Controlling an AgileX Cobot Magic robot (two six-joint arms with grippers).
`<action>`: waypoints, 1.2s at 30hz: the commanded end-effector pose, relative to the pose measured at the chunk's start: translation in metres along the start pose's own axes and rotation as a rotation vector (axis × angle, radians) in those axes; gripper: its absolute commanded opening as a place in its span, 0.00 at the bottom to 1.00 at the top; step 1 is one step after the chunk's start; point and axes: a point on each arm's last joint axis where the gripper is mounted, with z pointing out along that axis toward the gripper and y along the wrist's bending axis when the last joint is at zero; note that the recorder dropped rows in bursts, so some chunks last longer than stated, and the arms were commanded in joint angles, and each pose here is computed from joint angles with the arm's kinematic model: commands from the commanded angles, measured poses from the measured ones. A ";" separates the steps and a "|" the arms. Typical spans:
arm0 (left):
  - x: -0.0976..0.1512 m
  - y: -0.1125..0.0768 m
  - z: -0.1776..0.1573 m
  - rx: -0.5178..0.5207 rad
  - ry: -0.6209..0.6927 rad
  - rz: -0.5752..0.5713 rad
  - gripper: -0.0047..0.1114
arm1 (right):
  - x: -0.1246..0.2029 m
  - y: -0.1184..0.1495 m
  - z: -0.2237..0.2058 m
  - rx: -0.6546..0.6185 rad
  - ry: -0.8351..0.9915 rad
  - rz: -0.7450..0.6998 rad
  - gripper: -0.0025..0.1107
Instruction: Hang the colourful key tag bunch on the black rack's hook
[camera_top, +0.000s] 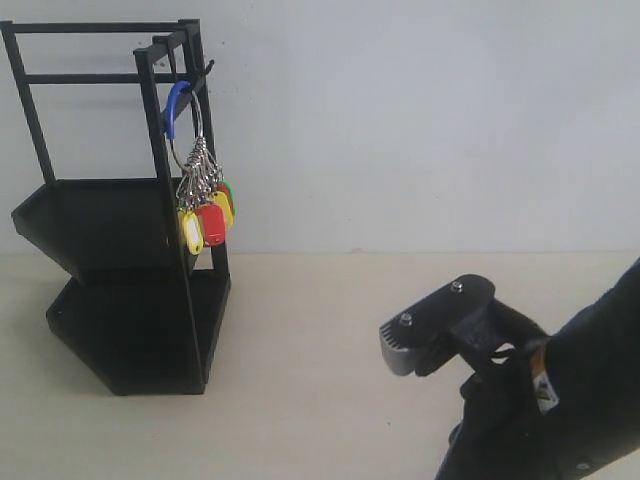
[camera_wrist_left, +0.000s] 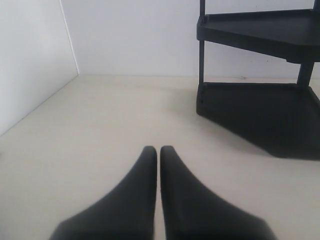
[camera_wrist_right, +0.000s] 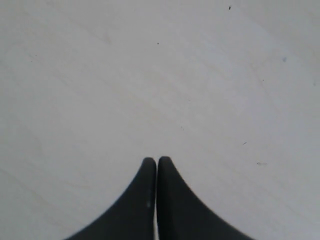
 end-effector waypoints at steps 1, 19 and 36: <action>-0.001 0.000 0.000 0.003 -0.002 -0.005 0.08 | 0.000 -0.002 -0.036 0.004 -0.162 -0.017 0.02; -0.001 0.000 0.000 0.003 -0.004 -0.005 0.08 | 0.107 -0.046 -0.128 0.218 -0.972 0.427 0.02; -0.001 0.000 0.000 0.004 -0.006 -0.005 0.08 | 0.194 -0.040 -0.083 0.550 -1.114 0.653 0.02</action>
